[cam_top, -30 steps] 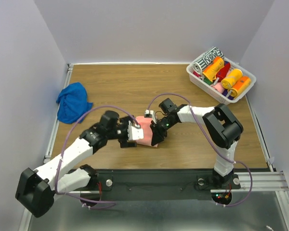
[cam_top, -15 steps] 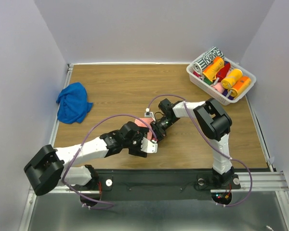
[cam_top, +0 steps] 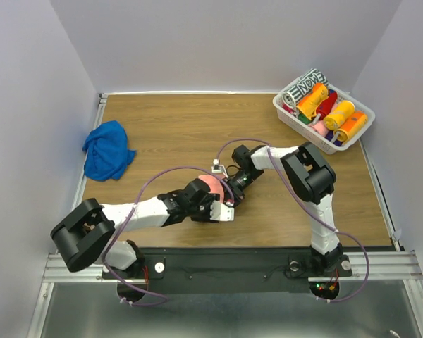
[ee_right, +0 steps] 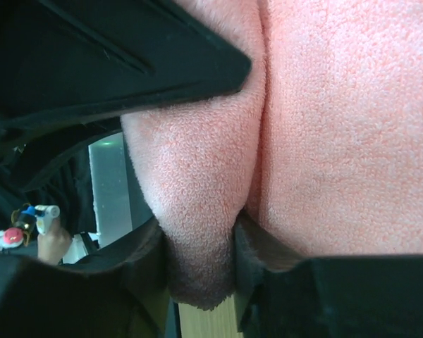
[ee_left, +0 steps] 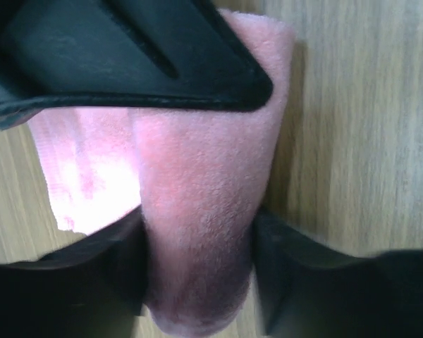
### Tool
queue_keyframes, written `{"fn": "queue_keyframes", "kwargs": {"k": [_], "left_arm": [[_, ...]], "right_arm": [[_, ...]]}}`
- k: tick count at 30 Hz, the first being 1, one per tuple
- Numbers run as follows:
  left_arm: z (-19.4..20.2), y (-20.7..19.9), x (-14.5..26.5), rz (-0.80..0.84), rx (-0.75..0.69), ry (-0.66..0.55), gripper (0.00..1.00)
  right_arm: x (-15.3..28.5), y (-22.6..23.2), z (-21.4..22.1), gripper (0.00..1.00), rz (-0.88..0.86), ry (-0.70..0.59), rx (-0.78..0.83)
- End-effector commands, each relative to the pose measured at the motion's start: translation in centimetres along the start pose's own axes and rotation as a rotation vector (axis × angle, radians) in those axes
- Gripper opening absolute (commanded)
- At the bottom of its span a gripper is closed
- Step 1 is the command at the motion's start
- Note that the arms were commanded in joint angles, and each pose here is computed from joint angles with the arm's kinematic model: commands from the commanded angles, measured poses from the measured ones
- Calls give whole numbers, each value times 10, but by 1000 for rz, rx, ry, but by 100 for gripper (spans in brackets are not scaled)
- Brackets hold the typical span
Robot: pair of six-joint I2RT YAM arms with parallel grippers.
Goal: Roll the towels
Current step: Roll the towel
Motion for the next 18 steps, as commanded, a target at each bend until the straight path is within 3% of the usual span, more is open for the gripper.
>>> {"fn": "queue_keyframes", "kwargs": {"k": [1, 3, 6, 7, 12, 18], "left_arm": [[-12, 3, 0, 55, 63, -54, 49], [-15, -3, 1, 132, 96, -76, 42], [-15, -11, 0, 218, 131, -75, 36], [-16, -11, 0, 238, 145, -77, 35], [-15, -10, -3, 376, 224, -94, 34], [5, 14, -15, 513, 365, -122, 37]], "right_arm": [[11, -1, -8, 46, 80, 7, 21], [26, 3, -15, 65, 124, -33, 35], [52, 11, -25, 83, 158, -109, 38], [74, 19, -33, 100, 176, -174, 61], [149, 53, -41, 100, 284, -384, 130], [182, 87, -18, 100, 470, -508, 207]]}}
Point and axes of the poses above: each gripper's point midway between its finger pads, its own x axis back along the fingers, its own y axis along the line the jaws close on, z = x × y, the point moved 10 cm from there along x, back along the fingers, and after that the axes turned 13 degrees about -x, right-handed, at the moved point
